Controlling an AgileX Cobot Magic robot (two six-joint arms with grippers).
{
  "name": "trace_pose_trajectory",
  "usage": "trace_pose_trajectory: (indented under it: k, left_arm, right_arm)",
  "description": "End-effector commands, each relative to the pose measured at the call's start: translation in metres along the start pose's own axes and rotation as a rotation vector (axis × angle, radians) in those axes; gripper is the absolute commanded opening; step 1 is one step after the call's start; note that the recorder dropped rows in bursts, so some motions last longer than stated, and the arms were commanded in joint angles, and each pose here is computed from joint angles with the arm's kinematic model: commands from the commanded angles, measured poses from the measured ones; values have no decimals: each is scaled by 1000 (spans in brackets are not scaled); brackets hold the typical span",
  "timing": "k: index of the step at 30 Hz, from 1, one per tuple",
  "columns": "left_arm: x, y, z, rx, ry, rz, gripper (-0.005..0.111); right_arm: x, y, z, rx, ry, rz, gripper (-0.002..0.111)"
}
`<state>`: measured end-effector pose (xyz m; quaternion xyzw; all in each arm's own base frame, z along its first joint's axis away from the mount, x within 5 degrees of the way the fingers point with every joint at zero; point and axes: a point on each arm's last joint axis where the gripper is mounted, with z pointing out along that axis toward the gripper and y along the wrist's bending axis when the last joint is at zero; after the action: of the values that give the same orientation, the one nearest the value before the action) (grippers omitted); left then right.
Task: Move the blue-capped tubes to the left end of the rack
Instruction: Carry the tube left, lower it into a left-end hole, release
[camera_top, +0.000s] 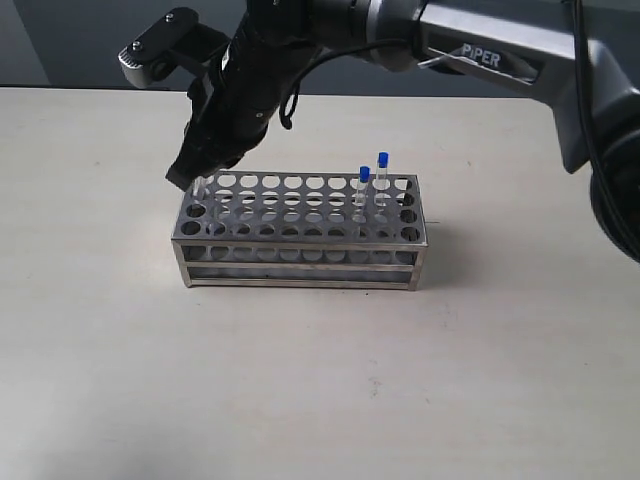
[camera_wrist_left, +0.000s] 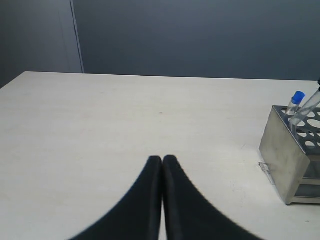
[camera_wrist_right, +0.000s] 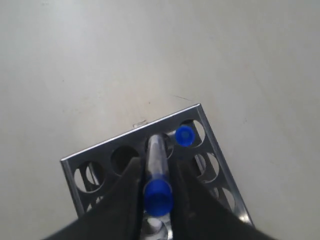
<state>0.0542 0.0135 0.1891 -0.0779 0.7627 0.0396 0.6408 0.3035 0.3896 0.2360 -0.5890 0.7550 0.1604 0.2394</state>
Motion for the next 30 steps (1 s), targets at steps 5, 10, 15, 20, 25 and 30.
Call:
trace_pose_trajectory:
  k: [5, 10, 15, 20, 25, 30]
  left_arm:
    - [-1, 0, 0, 5, -5, -2, 1]
    - [-1, 0, 0, 5, -5, -2, 1]
    - [-1, 0, 0, 5, -5, -2, 1]
    - [-1, 0, 0, 5, -5, -2, 1]
    - [-1, 0, 0, 5, -5, -2, 1]
    - [0, 0, 0, 3, -3, -2, 1]
  right_arm:
    - [-5, -1, 9, 2, -72, 32, 0]
    - [-1, -2, 23, -6, -61, 45, 0]
    - [0, 0, 31, -11, -63, 51, 0]
    - [-4, 3, 32, 1, -96, 28, 0]
    - [-5, 4, 32, 0, -96, 26, 0]
    - [-4, 4, 32, 3, -93, 33, 8]
